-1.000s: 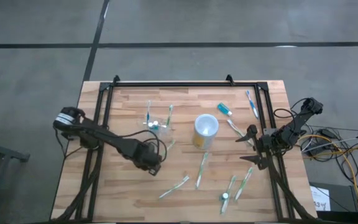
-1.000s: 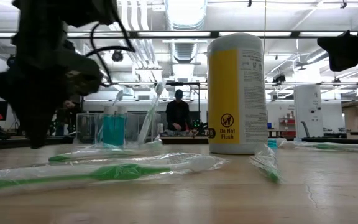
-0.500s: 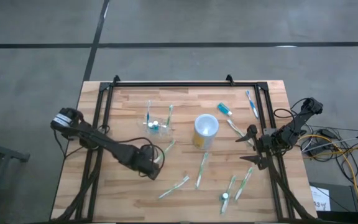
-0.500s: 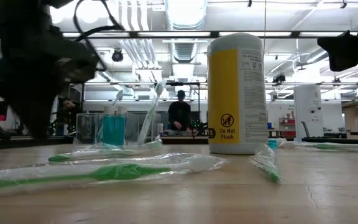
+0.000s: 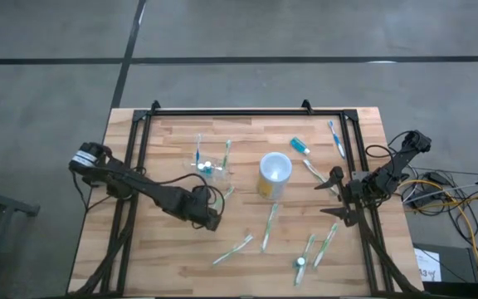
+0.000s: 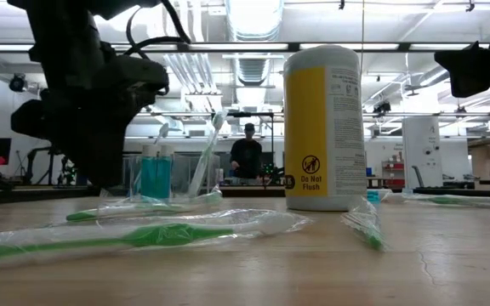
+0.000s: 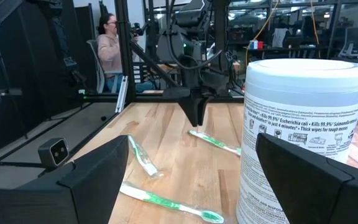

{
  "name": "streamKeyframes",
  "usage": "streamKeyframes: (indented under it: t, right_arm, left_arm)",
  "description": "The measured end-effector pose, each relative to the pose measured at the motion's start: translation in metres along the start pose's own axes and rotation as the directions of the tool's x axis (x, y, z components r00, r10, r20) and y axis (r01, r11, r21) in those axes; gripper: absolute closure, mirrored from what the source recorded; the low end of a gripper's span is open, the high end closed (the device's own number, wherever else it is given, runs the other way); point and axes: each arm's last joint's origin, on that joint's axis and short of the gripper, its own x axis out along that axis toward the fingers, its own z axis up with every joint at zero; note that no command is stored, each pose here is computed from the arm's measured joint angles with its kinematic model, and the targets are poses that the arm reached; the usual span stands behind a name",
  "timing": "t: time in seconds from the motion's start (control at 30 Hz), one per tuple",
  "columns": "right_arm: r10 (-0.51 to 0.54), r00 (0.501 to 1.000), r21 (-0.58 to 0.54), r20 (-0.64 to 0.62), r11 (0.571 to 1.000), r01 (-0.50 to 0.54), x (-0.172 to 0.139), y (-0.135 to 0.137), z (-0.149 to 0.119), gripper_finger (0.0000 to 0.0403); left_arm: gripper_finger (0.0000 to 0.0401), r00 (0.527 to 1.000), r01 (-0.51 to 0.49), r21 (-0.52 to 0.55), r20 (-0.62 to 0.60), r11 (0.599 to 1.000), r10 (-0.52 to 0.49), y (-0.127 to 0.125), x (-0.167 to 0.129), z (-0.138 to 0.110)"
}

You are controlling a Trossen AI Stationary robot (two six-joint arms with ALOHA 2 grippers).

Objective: Pick & Place toothbrushing station
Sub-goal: Put the green toothbrush into the right section of the transparent organizer

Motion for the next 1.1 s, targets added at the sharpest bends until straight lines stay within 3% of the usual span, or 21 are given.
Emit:
streamKeyframes:
  t: [0.2, 0.87, 1.1]
  right_arm:
    - [0.0, 1.0, 0.0, 0.0, 1.0, 0.0, 0.0, 0.0, 0.0, 0.0058]
    - [0.0, 1.0, 0.0, -0.001, 1.0, 0.0, 0.0, 0.0, 0.0, 0.0053]
    - [0.0, 1.0, 0.0, 0.0, 1.0, 0.0, 0.0, 0.0, 0.0, 0.0057]
  left_arm:
    - [0.0275, 0.999, 0.033, 0.011, 0.008, 0.999, -0.033, 0.0, 0.004, 0.002]
    - [0.0275, 0.997, 0.078, 0.008, -0.012, 0.997, -0.078, 0.012, 0.023, -0.004]
    - [0.029, 0.99, 0.088, 0.032, -0.116, 0.996, -0.084, 0.015, 0.024, -0.009]
